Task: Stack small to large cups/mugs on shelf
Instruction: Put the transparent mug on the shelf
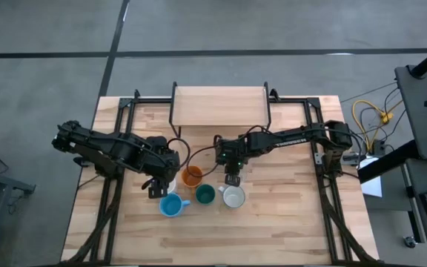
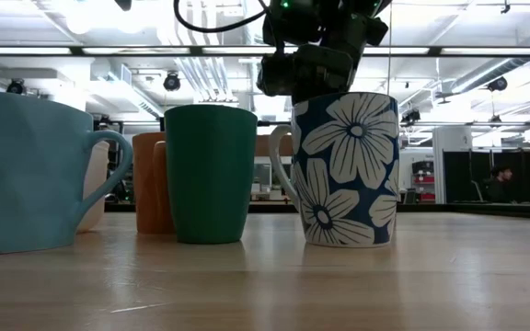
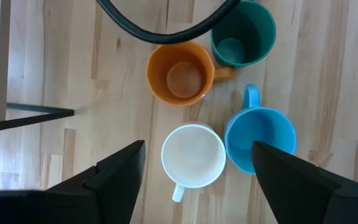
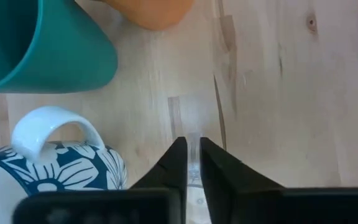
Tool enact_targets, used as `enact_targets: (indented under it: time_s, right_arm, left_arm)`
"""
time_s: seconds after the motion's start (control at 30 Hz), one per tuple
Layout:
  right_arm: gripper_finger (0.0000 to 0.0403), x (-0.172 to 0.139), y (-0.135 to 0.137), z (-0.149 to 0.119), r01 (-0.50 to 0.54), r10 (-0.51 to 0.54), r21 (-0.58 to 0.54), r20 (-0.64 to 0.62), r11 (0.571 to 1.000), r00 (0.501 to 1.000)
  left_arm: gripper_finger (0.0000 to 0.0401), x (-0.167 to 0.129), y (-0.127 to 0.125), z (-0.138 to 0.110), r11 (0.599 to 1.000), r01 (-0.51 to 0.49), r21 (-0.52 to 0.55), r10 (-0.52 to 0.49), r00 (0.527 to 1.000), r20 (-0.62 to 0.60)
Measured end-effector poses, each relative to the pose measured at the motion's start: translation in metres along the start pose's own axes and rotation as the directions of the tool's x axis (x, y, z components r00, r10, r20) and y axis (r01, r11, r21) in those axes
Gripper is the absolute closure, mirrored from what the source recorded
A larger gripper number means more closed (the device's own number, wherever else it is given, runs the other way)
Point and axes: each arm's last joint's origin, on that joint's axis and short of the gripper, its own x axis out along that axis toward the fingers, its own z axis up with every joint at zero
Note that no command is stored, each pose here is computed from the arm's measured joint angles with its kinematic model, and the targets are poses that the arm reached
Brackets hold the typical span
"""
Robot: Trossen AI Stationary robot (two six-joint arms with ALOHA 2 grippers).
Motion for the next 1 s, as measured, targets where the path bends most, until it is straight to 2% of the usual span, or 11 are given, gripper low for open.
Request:
enact_targets:
  time_s: [0.67, 0.8, 1.0]
  right_arm:
    - [0.0389, -0.003, 0.0, -0.004, -0.011, 0.011, -0.003, -0.048, 1.0, 0.999]
    - [0.039, -0.015, 0.003, 0.002, -0.01, 0.007, -0.043, -0.067, 0.999, 0.998]
    - [0.039, -0.049, 0.002, 0.026, 0.002, -0.002, -0.053, -0.011, 0.999, 1.0]
  left_arm:
    - [0.0123, 0.0, 0.0, 0.0, 1.0, 0.0, 0.006, 0.0, 1.0, -0.001]
    - [0.0123, 0.0, 0.0, 0.0, 1.0, -0.001, 0.01, 0.001, 1.0, -0.002]
    - [0.0123, 0.0, 0.0, 0.0, 1.0, -0.001, 0.011, 0.001, 1.0, -0.003]
